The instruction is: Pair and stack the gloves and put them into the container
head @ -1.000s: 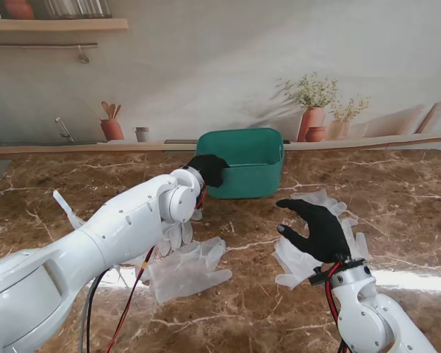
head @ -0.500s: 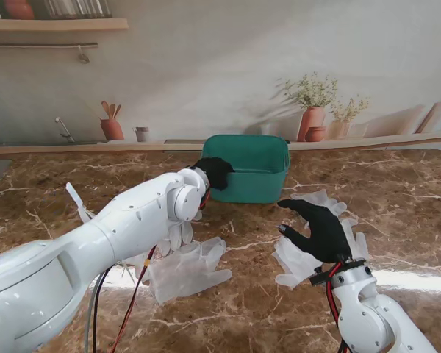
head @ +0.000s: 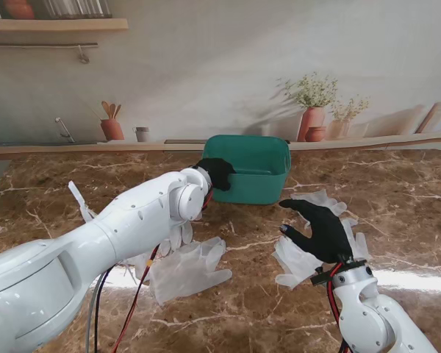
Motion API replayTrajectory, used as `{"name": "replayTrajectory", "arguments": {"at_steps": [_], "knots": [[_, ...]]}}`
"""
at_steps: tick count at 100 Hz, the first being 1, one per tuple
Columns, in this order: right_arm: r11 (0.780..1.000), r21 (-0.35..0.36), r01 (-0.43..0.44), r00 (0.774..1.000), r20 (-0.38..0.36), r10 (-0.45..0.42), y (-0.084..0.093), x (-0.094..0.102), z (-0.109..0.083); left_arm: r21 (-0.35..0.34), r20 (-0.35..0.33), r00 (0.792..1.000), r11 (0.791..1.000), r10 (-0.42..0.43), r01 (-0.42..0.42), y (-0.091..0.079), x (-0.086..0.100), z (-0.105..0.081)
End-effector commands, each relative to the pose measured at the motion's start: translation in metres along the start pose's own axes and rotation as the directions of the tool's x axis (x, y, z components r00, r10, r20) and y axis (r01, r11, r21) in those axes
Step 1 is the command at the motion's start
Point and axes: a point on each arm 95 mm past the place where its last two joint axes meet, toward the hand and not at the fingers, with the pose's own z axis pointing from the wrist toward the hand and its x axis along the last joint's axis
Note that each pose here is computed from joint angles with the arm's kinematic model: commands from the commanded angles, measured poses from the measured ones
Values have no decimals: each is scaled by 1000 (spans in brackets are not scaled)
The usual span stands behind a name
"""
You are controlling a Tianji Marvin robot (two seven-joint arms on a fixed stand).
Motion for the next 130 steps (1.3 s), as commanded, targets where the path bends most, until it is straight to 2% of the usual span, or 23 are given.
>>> {"name": "replayTrajectory", "arguments": {"at_steps": [1,28,51,59,69,89,100,109,118,130], "knots": [[1000,13,-4,1000,12,4,-4,-2,-3,4,-4,1000,1000,-9,9,-6,4,0],[1000,12,-2,1000,10,2,-4,-2,-3,42,-3,1000,999,-12,12,-13,5,-5],[1000,4,3,1000,6,-3,-2,-1,-2,107,-43,999,994,-31,35,-28,11,-17],[1000,4,5,1000,3,-5,-2,1,-1,120,-53,998,992,-41,47,-35,14,-26],[1000,7,12,1000,5,-12,-1,3,0,181,-74,995,980,-70,82,-43,18,-39],[1000,18,25,1000,5,-25,0,8,2,272,-126,985,951,-117,148,-52,22,-81],[999,29,31,1000,-2,-31,0,12,3,301,-139,979,935,-150,186,-41,18,-110],[999,41,28,1000,-6,-28,-2,15,5,332,-122,981,925,-152,185,-28,12,-133],[998,60,32,999,-15,-32,-5,19,6,361,-101,979,911,-174,200,-9,6,-156],[996,83,40,999,-25,-38,-9,24,6,382,-90,968,889,-235,252,22,-3,-189]]}}
